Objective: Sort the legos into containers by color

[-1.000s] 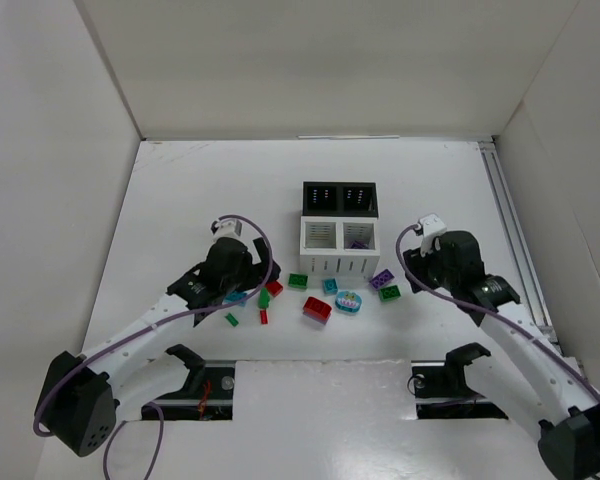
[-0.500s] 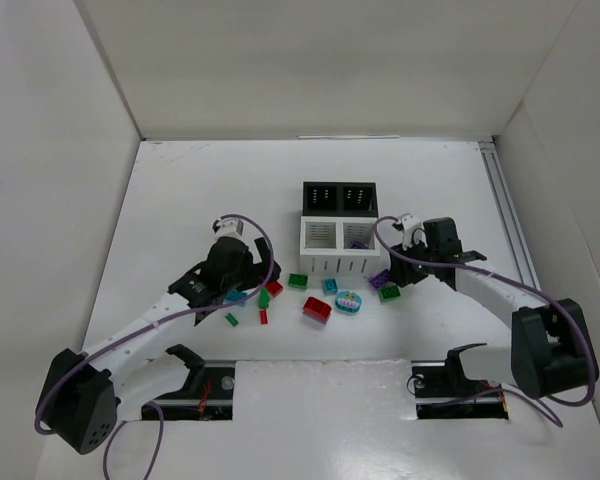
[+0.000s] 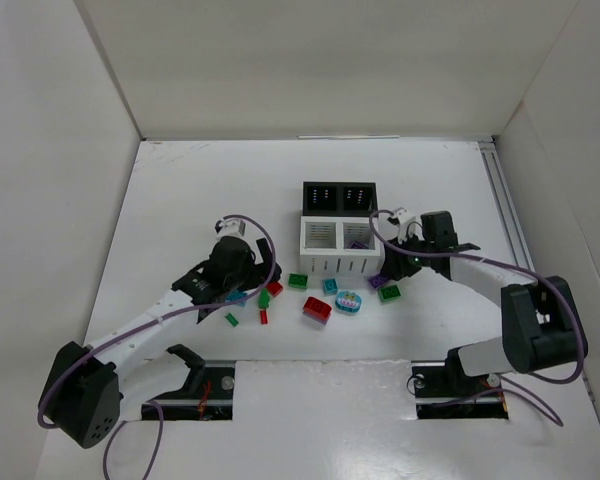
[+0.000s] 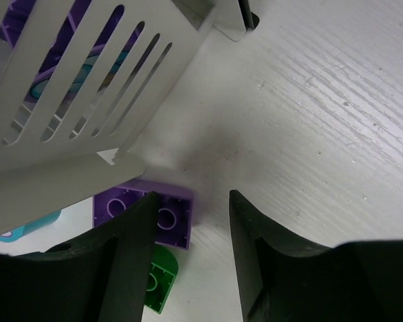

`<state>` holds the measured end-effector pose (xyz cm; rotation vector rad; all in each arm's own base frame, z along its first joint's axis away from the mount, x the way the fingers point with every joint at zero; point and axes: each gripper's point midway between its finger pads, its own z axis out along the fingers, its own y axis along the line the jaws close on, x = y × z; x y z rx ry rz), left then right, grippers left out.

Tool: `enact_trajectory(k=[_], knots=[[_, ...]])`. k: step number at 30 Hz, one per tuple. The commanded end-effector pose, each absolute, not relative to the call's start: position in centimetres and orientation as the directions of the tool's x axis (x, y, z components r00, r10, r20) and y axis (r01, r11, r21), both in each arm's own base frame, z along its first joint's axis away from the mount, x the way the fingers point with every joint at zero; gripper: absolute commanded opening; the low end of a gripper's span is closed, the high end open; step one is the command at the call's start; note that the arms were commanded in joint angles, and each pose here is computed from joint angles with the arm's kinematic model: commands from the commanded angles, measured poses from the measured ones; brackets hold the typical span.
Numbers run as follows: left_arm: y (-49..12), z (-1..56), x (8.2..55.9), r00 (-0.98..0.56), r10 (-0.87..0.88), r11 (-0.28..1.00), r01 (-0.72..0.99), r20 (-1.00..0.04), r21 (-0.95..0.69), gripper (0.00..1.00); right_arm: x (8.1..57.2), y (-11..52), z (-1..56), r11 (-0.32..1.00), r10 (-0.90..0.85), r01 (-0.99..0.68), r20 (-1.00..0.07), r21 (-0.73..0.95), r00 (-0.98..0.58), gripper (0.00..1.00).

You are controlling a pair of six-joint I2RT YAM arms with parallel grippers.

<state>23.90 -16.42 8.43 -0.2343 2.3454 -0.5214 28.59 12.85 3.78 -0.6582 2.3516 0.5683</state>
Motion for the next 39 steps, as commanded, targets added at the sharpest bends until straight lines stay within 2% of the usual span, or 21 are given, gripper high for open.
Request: enact_trajectory(k=[1, 6, 8, 10, 14, 22, 27, 35, 37, 39], knots=[[-17.3, 10.9, 25.0, -0.691, -0.319, 0.888, 0.023, -0.649, -0.460, 1.00, 28.9, 13.6, 5.0, 0.744, -0.299, -0.625, -0.719, 0.236, -0.627, 0.52], [-17.2, 11.0, 24.9, -0.691, -0.319, 0.888, 0.023, -0.649, -0.460, 1.00, 27.4, 13.9, 4.9, 0.724, -0.286, -0.635, -0.720, 0.270, -0.633, 0.49], [-17.2, 11.0, 24.9, -0.691, -0.319, 0.888, 0.023, -0.649, -0.460, 1.00, 27.1, 13.8, 4.8, 0.724, -0.280, -0.632, -0.719, 0.278, -0.636, 0.53], [-17.0, 10.4, 24.6, -0.701, -0.312, 0.892, 0.016, -0.642, -0.451, 1.00, 26.7, 13.9, 4.6, 0.716, -0.279, -0.634, -0.714, 0.290, -0.642, 0.60], [-17.0, 10.7, 24.6, -0.696, -0.315, 0.890, 0.019, -0.645, -0.456, 0.99, 26.4, 14.2, 4.5, 0.700, -0.277, -0.642, -0.711, 0.311, -0.646, 0.61], [-16.9, 10.9, 24.4, -0.689, -0.320, 0.887, 0.024, -0.650, -0.461, 0.98, 26.1, 14.4, 4.2, 0.693, -0.277, -0.644, -0.706, 0.324, -0.652, 0.40], [-17.1, 11.2, 24.2, -0.693, -0.319, 0.880, 0.038, -0.647, -0.474, 0.98, 25.7, 14.5, 5.0, 0.688, -0.264, -0.652, -0.727, 0.319, -0.634, 0.23], [-17.3, 11.2, 24.1, -0.697, -0.317, 0.877, 0.043, -0.643, -0.478, 0.98, 25.8, 14.6, 7.6, 0.669, -0.243, -0.686, -0.789, 0.285, -0.564, 0.09], [-17.4, 11.3, 24.3, -0.692, -0.320, 0.875, 0.046, -0.647, -0.482, 0.96, 26.0, 14.6, 8.3, 0.666, -0.245, -0.699, -0.809, 0.261, -0.535, 0.02], [-17.4, 11.3, 24.3, -0.692, -0.320, 0.875, 0.046, -0.647, -0.482, 0.96, 25.9, 14.6, 8.6, 0.662, -0.253, -0.708, -0.816, 0.246, -0.520, 0.00]])
